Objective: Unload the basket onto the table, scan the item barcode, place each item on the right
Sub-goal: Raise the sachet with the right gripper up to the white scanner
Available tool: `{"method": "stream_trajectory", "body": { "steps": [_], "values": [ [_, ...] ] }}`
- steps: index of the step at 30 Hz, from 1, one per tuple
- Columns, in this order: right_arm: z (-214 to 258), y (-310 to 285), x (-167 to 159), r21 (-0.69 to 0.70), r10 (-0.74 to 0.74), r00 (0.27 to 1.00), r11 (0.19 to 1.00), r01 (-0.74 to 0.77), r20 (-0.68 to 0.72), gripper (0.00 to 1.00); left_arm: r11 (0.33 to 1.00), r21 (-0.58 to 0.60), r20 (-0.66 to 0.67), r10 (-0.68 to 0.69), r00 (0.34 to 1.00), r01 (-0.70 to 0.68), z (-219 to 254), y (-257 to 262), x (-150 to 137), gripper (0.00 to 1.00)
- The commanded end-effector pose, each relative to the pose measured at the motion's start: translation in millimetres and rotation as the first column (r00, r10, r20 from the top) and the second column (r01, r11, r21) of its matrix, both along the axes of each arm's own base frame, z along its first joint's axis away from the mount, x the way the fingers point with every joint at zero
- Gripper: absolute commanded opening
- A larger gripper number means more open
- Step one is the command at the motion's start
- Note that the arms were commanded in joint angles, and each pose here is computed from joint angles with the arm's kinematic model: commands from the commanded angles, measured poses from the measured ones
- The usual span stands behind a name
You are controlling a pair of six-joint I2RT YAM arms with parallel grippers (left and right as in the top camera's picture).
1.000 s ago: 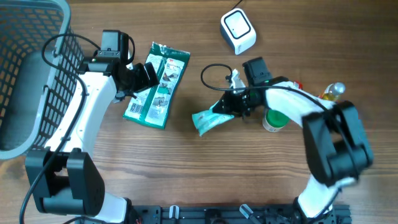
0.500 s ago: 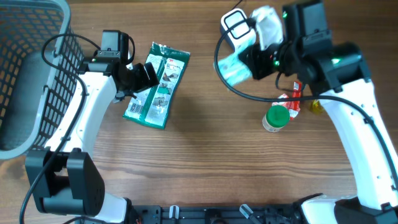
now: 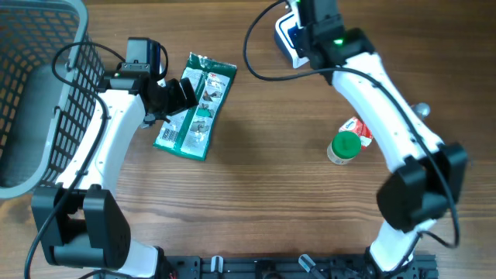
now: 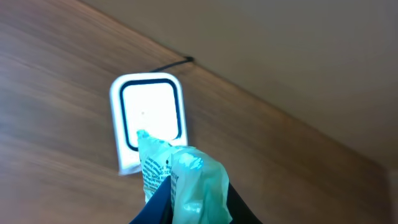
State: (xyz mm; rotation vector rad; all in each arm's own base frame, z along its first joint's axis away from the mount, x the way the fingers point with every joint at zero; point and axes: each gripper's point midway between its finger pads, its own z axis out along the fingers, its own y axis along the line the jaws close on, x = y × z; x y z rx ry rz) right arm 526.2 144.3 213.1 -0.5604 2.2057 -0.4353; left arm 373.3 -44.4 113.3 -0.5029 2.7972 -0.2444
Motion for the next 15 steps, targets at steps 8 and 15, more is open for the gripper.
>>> {"method": "stream_trajectory", "body": {
  "steps": [8, 15],
  "values": [
    [-44.1, 4.7, 48.9, -0.265, 0.020, 0.996, 0.964, 0.005, 0.089, 0.04, 1.000, 0.015, -0.008, 0.001, 1.000, -0.001, -4.0, 2.9, -0.2, 1.00],
    [-66.8, 33.0, 48.7, -0.136, 0.062, 0.996, 0.989, -0.052, 0.067, 0.04, 1.000, 0.015, -0.008, 0.001, 1.000, -0.001, -4.0, 2.9, -0.2, 1.00]
  ]
}}
